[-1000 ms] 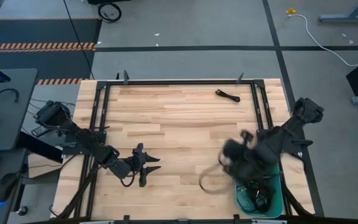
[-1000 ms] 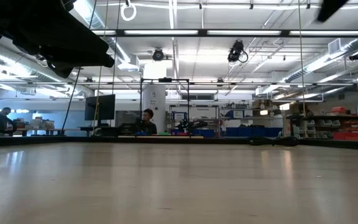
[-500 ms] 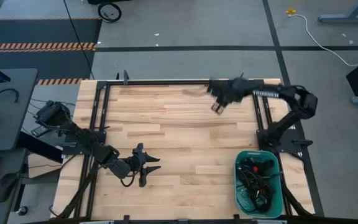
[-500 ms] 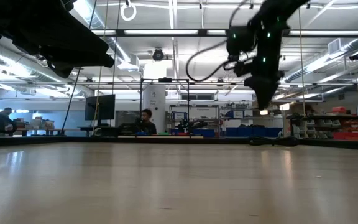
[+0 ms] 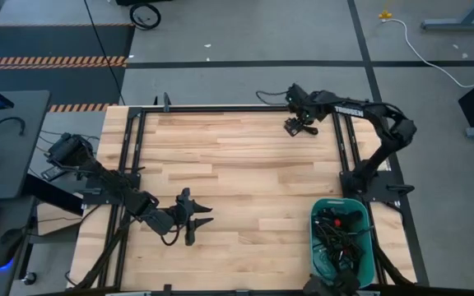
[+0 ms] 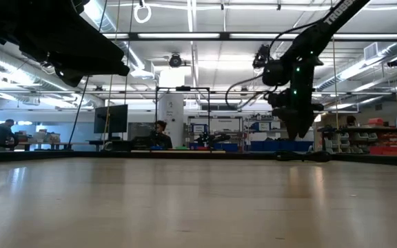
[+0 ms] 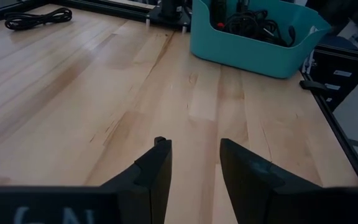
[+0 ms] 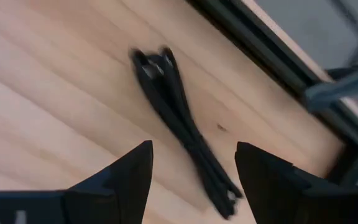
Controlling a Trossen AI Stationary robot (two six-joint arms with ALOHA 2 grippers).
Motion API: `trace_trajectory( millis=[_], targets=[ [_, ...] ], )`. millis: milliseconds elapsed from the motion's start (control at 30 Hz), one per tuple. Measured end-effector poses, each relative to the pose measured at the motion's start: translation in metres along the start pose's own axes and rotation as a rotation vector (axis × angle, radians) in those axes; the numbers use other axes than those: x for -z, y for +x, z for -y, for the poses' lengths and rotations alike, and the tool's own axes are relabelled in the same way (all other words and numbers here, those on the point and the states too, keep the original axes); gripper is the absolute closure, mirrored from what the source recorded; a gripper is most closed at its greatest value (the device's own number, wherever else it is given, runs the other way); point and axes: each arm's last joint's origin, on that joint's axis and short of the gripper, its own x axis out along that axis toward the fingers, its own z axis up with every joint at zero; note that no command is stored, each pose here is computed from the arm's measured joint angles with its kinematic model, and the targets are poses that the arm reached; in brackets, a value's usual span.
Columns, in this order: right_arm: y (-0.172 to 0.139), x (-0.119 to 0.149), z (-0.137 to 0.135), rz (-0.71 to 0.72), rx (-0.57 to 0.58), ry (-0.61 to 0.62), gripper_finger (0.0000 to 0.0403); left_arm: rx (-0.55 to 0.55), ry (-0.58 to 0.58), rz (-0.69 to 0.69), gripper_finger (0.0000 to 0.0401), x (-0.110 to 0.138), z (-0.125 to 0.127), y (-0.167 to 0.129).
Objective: Pick and place USB-C Cables
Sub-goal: Put the black charger cable into the blue bin
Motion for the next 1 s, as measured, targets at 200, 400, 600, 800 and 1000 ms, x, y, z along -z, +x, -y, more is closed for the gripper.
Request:
trace_trajectory(
  millis=[200, 400, 600, 800, 1000],
  targets=[
    [0.001, -0.005, -0.014, -0.034, 0.070, -0.122, 0.0171, 0.001, -0.001, 0.001, 0.0259, 0.000, 0.000, 0.000],
    [-0.021, -0.024, -0.025, 0.065, 0.041, -0.158, 0.0188, 0.003, -0.005, 0.004, 0.0260, -0.001, 0.000, 0.000],
    [-0.025, -0.047, -0.036, 0.031, 0.038, -0.190, 0.0211, 0.004, -0.006, 0.006, 0.0262, -0.001, 0.000, 0.000],
    [0.008, -0.079, -0.052, -0.150, 0.070, -0.252, 0.0205, 0.020, -0.007, -0.002, 0.0271, -0.001, 0.001, 0.000],
    [0.031, -0.099, -0.062, -0.332, 0.172, -0.352, 0.0197, 0.024, -0.007, -0.004, 0.0275, -0.001, 0.001, 0.000]
  ],
)
